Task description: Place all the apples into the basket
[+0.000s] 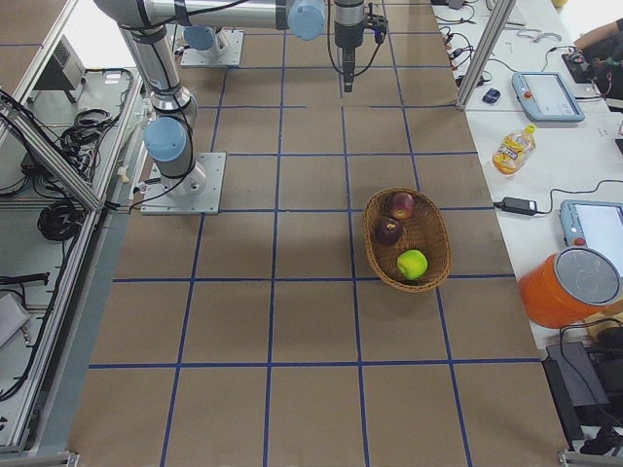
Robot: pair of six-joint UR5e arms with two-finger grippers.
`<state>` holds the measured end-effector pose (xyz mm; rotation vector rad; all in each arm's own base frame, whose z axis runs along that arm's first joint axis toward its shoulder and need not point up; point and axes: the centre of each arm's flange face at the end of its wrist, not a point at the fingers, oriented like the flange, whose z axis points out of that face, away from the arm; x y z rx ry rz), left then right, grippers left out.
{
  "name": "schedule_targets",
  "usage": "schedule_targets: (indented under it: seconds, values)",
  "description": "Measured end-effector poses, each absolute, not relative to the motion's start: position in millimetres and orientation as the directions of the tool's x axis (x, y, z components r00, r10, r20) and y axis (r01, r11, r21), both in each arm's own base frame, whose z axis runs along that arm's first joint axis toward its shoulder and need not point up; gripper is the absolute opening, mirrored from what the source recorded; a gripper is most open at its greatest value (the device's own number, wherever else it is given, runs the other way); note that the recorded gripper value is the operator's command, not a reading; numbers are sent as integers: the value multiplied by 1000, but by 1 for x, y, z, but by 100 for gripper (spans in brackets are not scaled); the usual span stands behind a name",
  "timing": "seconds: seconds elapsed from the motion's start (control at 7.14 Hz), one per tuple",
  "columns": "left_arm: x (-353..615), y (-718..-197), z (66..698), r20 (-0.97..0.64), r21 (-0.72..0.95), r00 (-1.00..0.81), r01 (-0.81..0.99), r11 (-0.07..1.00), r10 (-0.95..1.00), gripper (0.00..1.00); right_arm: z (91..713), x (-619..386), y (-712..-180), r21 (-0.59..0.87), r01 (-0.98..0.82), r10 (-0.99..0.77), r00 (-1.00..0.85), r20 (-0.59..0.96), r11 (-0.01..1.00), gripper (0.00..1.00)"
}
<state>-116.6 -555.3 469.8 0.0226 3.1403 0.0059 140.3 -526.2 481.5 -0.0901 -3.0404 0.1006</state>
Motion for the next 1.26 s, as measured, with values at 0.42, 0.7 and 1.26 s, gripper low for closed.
schedule_targets:
  seconds: [0.42, 0.7, 1.26]
  values:
    - [-118, -551, 474, -5, 7, -1000, 16, 1000, 16, 100, 484, 152, -536, -10, 41, 42, -995, 93, 999, 100]
    - [-119, -550, 475, -5, 7, -1000, 16, 1000, 16, 100, 477, 156, -539, 3, 37, 37, -997, 61, 999, 100]
    - [-119, -550, 475, -6, 8, -1000, 16, 1000, 16, 100, 479, 158, -545, -39, 37, 38, -999, 39, 999, 100]
